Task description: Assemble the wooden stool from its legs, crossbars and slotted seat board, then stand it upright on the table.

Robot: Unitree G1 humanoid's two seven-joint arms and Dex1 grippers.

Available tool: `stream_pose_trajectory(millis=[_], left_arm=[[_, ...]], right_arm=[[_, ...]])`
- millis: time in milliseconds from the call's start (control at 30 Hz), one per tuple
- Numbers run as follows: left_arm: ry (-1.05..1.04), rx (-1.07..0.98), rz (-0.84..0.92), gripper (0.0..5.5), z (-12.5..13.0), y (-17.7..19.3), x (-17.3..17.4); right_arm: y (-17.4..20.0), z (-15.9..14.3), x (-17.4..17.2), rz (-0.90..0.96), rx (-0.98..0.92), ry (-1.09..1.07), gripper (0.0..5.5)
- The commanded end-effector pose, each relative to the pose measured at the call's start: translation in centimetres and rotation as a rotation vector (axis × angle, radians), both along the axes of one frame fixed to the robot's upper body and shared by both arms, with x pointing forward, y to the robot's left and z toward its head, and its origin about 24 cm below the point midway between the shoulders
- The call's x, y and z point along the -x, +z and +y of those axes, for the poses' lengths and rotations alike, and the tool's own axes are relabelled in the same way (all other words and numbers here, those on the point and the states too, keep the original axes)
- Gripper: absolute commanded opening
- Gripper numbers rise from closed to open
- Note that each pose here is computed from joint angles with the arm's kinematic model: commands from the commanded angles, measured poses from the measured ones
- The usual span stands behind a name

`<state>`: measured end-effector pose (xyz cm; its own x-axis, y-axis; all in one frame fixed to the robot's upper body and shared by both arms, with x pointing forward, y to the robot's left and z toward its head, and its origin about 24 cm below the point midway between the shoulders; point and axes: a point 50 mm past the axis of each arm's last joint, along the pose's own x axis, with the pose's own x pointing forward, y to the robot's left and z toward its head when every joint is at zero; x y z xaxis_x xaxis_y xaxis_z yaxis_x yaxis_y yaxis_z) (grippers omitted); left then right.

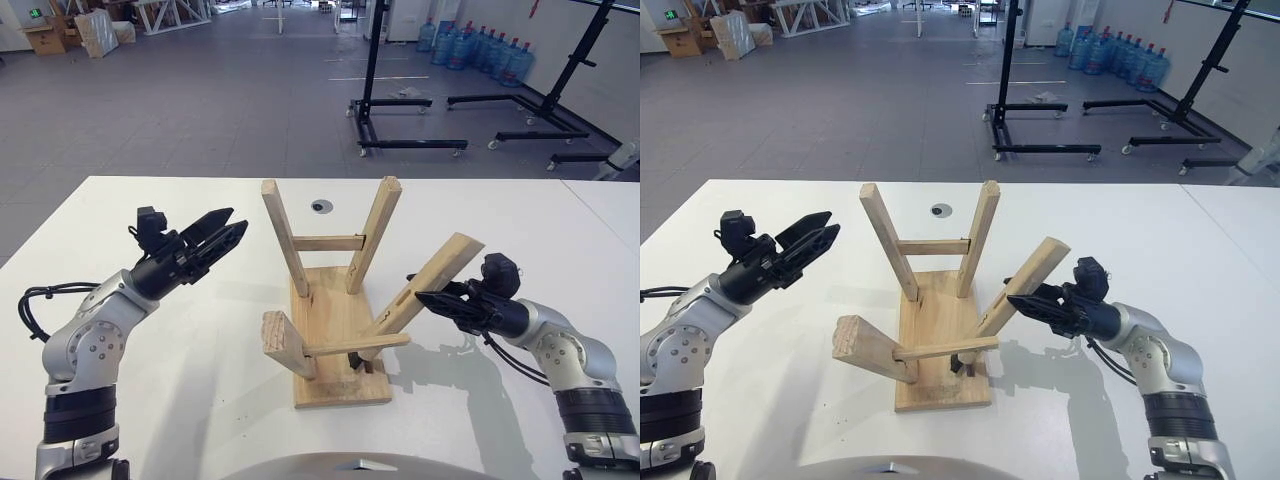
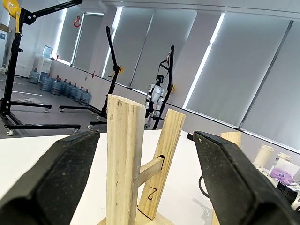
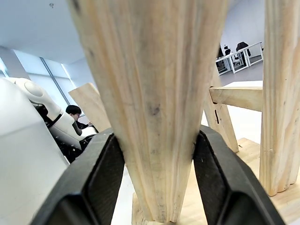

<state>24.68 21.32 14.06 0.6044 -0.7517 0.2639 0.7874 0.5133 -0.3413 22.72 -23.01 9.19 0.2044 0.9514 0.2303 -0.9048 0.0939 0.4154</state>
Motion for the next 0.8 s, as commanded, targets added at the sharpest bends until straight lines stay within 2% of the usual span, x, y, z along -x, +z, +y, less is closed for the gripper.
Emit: stream_pose_trajectory(millis=[33,267,600,800], left_arm=[[0.02,-0.026,0.006,3.65,0.4,0.1,-0.1],[0.031,-0.031,0.007,3.65,0.4,0.1,0.0],[0.043,-0.049,0.001,3.65,0.2,-0.3,-0.3],[0.055,-0.041,0.005,3.65,0.1,-0.7,-0.1]], right_arm=[[2.0,-0.7,0.0,-0.074,0.08,0.008,2.05],[3.7,-1.0,0.1,-0.122,0.165,0.066,2.05],[2.2,-0.4,-0.5,-0.111,0.261,0.173,2.05],[3.6,-0.1,-1.0,-0.245,0.333,0.176,2.05]])
